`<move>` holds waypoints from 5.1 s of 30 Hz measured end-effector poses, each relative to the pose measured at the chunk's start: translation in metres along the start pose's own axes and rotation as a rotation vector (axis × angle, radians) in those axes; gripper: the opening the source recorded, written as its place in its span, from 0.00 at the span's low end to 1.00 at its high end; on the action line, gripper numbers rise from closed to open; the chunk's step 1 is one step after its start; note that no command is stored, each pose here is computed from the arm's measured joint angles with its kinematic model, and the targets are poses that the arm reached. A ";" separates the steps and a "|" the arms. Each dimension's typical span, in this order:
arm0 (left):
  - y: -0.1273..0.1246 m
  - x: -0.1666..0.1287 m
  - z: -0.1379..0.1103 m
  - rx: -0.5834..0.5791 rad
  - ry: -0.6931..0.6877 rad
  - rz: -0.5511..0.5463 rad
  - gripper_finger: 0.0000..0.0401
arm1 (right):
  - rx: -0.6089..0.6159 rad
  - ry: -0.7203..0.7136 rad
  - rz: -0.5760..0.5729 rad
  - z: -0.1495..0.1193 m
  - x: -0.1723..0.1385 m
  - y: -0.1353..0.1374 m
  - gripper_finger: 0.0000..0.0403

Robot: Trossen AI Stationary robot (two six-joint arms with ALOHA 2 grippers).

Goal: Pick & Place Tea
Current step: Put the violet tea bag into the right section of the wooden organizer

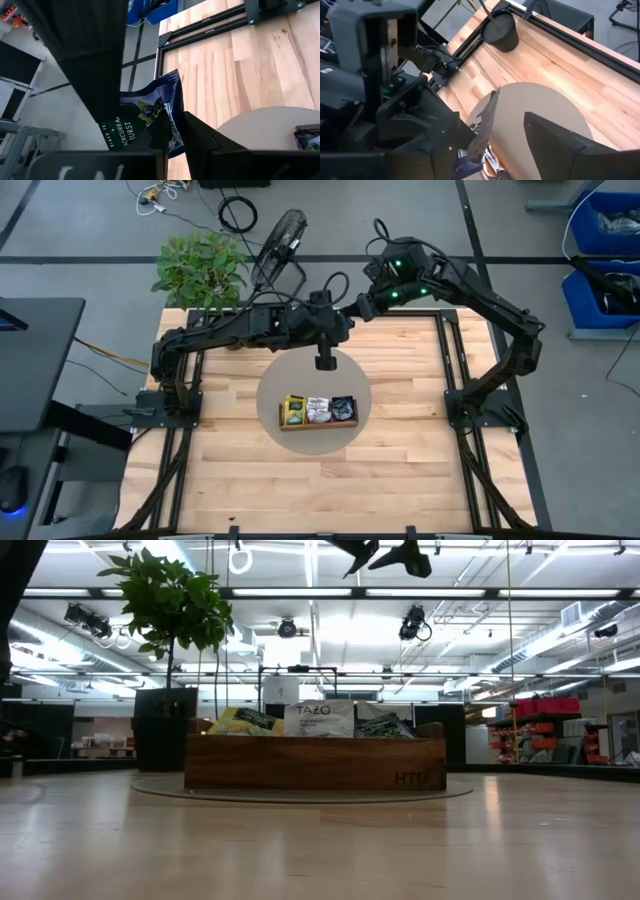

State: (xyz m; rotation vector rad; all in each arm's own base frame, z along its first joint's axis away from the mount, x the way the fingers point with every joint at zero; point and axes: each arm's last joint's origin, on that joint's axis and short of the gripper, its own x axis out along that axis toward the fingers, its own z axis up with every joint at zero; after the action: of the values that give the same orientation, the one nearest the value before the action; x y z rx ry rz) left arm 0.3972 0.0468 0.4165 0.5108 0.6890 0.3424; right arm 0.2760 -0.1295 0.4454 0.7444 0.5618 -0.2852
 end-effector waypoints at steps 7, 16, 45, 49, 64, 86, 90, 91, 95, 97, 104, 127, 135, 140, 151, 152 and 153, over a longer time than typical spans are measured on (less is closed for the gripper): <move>0.000 0.000 0.001 -0.003 -0.007 0.002 0.11 | -0.020 0.011 0.007 -0.001 0.011 0.005 0.48; 0.000 0.000 0.001 -0.011 -0.006 0.002 0.11 | -0.031 0.009 0.001 -0.001 0.014 0.005 0.22; -0.010 -0.004 -0.002 -0.289 0.049 -0.049 0.38 | -0.142 -0.045 -0.118 0.004 0.002 -0.007 0.00; -0.014 -0.008 -0.004 -0.323 0.078 -0.058 0.45 | -0.150 -0.061 -0.128 0.003 -0.010 -0.009 0.00; 0.032 -0.038 -0.008 -0.480 -0.031 0.044 0.52 | -0.313 -0.119 -0.209 -0.020 -0.072 0.005 0.00; -0.015 -0.049 -0.074 -0.825 -0.569 -0.067 0.52 | -0.431 -0.187 0.120 -0.059 -0.060 -0.006 0.00; -0.012 -0.057 -0.093 -0.924 -0.807 -0.190 0.52 | -0.424 -0.308 0.319 -0.057 -0.050 0.001 0.00; -0.012 -0.058 -0.097 -0.939 -0.845 -0.213 0.52 | -0.431 -0.333 0.357 -0.057 -0.048 0.004 0.00; -0.014 -0.054 -0.105 -0.981 -0.881 -0.250 0.52 | -0.444 -0.363 0.435 -0.055 -0.037 0.014 0.00; -0.015 -0.053 -0.105 -0.986 -0.884 -0.266 0.52 | -0.447 -0.354 0.446 -0.054 -0.029 0.016 0.00; -0.013 -0.058 -0.102 -0.942 -0.953 -0.309 0.52 | -0.449 -0.348 0.491 -0.052 -0.005 0.025 0.00; -0.017 -0.054 -0.104 -0.922 -0.892 -0.353 0.40 | -0.466 -0.399 0.492 -0.058 0.014 0.045 0.00; -0.017 -0.054 -0.104 -0.922 -0.891 -0.353 0.15 | -0.452 -0.385 0.492 -0.059 0.018 0.044 0.00; -0.018 -0.053 -0.104 -0.916 -0.880 -0.352 0.02 | -0.438 -0.375 0.490 -0.059 0.019 0.044 0.03; -0.025 -0.046 -0.110 -0.890 -0.758 -0.357 0.01 | -0.446 -0.335 0.428 -0.060 -0.009 0.031 0.37; -0.026 -0.045 -0.111 -0.887 -0.741 -0.358 0.01 | -0.461 -0.322 0.416 -0.060 -0.013 0.032 0.39; -0.027 -0.044 -0.112 -0.884 -0.724 -0.359 0.01 | -0.477 -0.300 0.400 -0.059 -0.016 0.033 0.42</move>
State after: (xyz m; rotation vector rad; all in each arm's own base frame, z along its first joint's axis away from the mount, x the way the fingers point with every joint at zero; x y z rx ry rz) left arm 0.2935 0.0418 0.3507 -0.3394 -0.1163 0.0794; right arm 0.2549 -0.0636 0.4376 0.3270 0.1730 0.1101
